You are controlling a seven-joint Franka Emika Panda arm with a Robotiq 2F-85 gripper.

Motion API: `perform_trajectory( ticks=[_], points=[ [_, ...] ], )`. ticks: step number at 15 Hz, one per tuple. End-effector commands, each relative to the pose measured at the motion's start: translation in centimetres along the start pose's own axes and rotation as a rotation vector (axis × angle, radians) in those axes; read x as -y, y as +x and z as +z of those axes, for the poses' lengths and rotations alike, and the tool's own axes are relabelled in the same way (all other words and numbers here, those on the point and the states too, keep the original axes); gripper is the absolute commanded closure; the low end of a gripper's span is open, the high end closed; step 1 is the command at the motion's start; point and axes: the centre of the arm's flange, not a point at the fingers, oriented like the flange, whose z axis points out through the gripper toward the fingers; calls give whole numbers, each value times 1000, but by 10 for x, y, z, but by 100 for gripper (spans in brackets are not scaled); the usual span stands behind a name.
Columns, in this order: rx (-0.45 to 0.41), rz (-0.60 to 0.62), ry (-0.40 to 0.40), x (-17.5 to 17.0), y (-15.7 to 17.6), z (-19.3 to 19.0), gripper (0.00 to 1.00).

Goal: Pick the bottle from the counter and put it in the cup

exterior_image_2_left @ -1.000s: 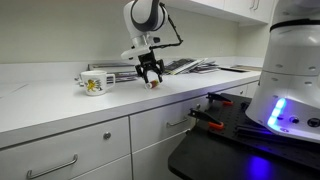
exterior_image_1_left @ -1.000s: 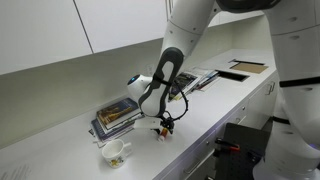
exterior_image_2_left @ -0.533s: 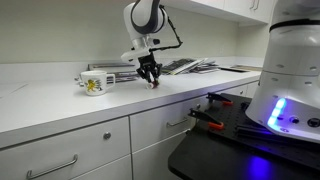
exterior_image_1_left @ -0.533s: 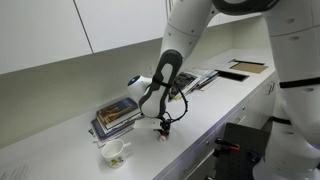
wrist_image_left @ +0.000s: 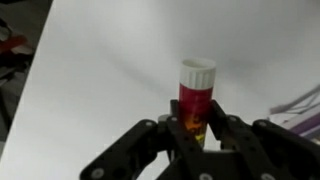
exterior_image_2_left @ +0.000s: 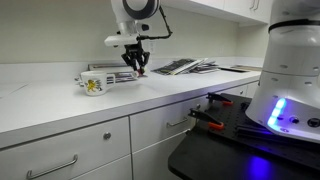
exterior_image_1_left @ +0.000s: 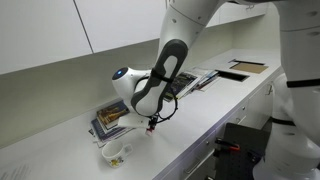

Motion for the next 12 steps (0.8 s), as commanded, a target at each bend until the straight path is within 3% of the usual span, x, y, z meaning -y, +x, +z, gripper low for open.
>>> perform_trajectory(
  ticks=[1,8,12],
  points=[
    [-163,33,15,9,-19,-39,92],
    [-459,78,-44,53,-71,-79,92],
    [-594,29,-59,78,-97,-85,92]
  ],
)
